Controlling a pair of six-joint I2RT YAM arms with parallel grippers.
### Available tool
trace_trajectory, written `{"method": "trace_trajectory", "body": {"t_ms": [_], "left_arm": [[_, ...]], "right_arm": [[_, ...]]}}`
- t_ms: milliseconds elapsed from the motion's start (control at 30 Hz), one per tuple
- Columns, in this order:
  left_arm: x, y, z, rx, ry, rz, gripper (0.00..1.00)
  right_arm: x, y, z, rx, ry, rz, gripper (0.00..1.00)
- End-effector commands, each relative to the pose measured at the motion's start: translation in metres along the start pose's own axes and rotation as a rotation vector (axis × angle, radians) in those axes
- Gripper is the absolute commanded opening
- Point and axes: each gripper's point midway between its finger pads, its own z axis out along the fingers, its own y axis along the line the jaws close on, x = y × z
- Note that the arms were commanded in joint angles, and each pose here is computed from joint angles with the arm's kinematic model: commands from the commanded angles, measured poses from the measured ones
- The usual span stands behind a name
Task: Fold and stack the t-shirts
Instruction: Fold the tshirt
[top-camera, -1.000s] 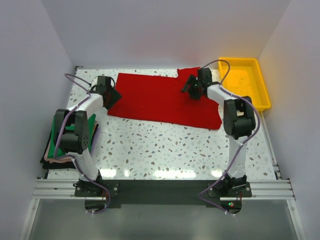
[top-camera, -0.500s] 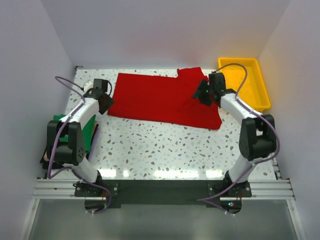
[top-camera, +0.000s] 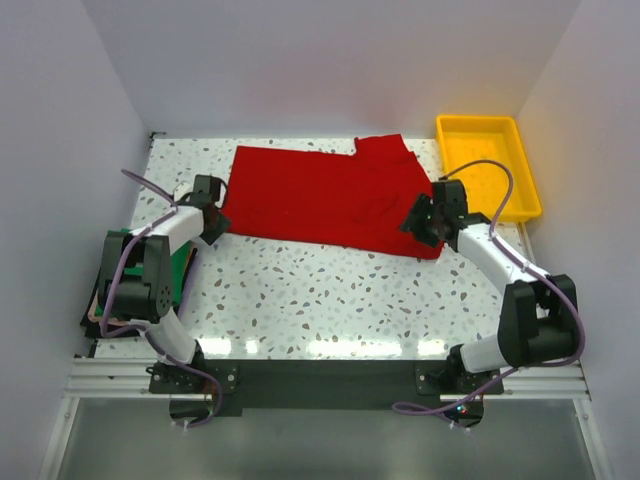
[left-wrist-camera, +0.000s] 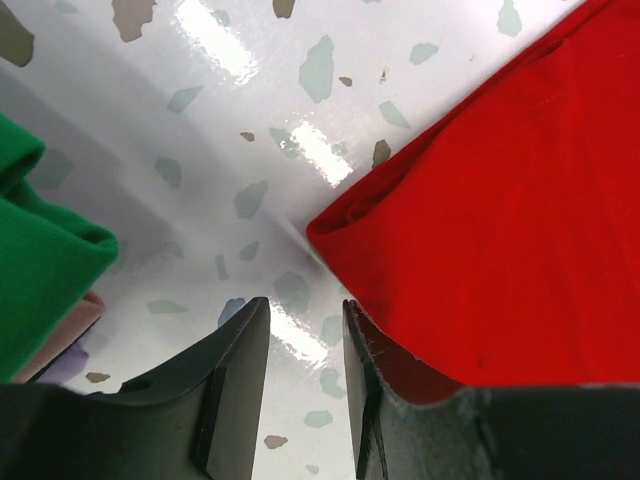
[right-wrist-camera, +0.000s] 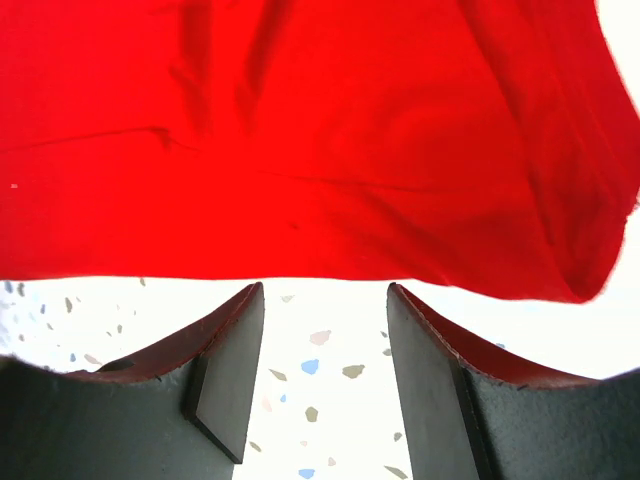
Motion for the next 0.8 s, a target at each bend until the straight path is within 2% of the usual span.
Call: {"method": "trace_trajectory", "body": {"t_ms": [0, 233, 400, 500, 767], "left_arm": [[-0.008, -0.016, 0.003, 0.077, -0.043, -0.051, 0.40], [-0.013, -0.030, -0.009, 0.178, -0.065, -0.073, 0.40], [-0.024, -0.055, -0.019, 0.246, -0.055, -0.088, 0.24], [-0.032, -0.070, -0.028, 0.293, -0.064, -0.092, 0.22], [-0.030, -0.071, -0.002, 0.213, -0.038, -0.088, 0.19]], "right_arm": [[-0.003, -0.015, -0.006, 0.032, -0.033, -0.013, 0.56], [0.005, -0.026, 0.001, 0.041, -0.013, -0.006, 0.55], [0.004, -0.022, 0.001, 0.020, -0.008, -0.010, 0.53], [0.002, -0.021, 0.000, 0.018, -0.016, -0.013, 0.53], [0.003, -0.023, 0.006, 0.029, -0.004, -0.019, 0.52]]}}
